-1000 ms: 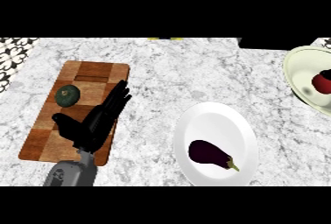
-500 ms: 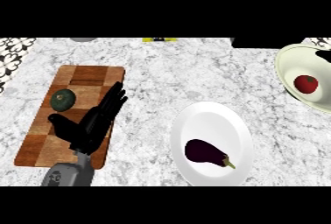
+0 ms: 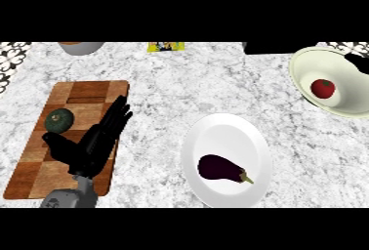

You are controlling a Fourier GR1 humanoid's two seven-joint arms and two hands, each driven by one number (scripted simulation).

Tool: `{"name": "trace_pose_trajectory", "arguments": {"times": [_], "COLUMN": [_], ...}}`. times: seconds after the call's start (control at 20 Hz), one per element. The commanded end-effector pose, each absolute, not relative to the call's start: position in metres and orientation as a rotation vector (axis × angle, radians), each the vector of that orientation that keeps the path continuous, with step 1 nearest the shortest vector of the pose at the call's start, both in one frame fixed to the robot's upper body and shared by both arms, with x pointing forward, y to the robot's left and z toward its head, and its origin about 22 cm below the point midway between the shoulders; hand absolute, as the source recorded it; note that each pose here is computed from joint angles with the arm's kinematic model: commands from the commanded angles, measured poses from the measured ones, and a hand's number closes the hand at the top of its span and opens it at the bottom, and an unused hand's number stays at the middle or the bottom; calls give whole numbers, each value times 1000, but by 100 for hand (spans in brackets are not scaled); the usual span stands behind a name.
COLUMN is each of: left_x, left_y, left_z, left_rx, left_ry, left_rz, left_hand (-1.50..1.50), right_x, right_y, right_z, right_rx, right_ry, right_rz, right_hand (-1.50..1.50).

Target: Pick the tomato from the plate and place it in the bowl

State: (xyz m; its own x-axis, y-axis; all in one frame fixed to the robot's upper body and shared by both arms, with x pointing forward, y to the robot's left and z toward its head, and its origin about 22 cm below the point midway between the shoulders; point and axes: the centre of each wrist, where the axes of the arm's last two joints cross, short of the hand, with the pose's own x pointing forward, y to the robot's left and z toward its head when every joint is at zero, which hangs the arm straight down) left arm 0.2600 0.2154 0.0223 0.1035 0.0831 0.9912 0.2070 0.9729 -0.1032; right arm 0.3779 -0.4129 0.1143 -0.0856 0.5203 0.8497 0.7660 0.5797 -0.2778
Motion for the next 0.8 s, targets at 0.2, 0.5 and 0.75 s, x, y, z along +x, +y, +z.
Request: {"name": "trace_pose_trajectory", "arguments": {"times": [0.2, 0.5, 0.75], "left_x": [257, 250, 246], "left_y": [220, 227, 238], "left_z": [17, 15, 18], "left_rx": [-187, -169, -170], "left_ry": [-1459, -1461, -1468], "left_rz": [-51, -43, -48], "left_hand": [0, 0, 0], "right_x": [320, 250, 176], "right_y": [-375, -333, -333], "right_z": [82, 23, -9], "right_rx": [-963, -938, -906], "right_ry": [-1935, -1920, -1810], "right_rz": [-243, -211, -151], "right_hand": [-150, 150, 150]}}
